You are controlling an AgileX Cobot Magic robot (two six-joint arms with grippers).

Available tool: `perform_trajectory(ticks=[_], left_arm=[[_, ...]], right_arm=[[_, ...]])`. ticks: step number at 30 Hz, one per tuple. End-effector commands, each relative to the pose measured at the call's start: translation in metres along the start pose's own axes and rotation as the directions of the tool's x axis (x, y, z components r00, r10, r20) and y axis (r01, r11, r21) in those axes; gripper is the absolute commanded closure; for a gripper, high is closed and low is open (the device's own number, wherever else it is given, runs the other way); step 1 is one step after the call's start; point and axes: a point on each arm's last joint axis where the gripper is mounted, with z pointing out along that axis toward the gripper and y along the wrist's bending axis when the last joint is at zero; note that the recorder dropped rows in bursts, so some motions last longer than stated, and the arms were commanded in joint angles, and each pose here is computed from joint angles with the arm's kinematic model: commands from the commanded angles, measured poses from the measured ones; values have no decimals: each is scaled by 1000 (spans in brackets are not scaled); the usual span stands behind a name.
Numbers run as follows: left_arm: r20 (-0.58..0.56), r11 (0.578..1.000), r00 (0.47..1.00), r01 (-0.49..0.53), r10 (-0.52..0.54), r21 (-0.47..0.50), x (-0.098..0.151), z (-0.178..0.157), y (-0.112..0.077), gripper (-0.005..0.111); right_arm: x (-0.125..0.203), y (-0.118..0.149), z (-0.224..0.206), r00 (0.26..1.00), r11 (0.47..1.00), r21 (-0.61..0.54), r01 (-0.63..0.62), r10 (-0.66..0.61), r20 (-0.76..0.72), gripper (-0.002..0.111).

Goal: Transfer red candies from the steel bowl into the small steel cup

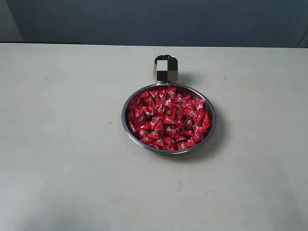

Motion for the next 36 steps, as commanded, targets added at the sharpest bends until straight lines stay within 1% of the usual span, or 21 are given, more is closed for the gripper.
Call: perform_trajectory(ticks=[1,8,11,13,18,25,30,36], left_arm=[[18,1000,1000,-2,2,4,-3,-1,0,106],[18,1000,1000,-2,2,4,-3,-1,0,106],[18,1000,1000,-2,2,4,-3,-1,0,106],[18,1000,1000,-2,2,4,-3,-1,0,106],[18,1000,1000,-2,2,4,-3,-1,0,106],[18,1000,1000,-2,2,4,-3,-1,0,106],[18,1000,1000,-2,2,4,-3,-1,0,106],[18,1000,1000,-2,2,4,-3,-1,0,106]], right_arm=[[1,-1,0,1000,1000,10,13,-13,7,109],[1,-1,0,1000,1000,10,13,-13,7,109],[2,-1,0,1000,1000,9,13,-13,-14,109],[-3,-1,-3,1000,1000,10,13,-12,-12,109],[-31,-2,-13,998,1000,10,13,-13,55,109],[-74,-4,-21,995,1000,11,10,-11,102,109],[-108,-5,-17,996,1000,11,10,-11,93,109],[-149,-7,2,999,1000,9,10,-11,50,109]])
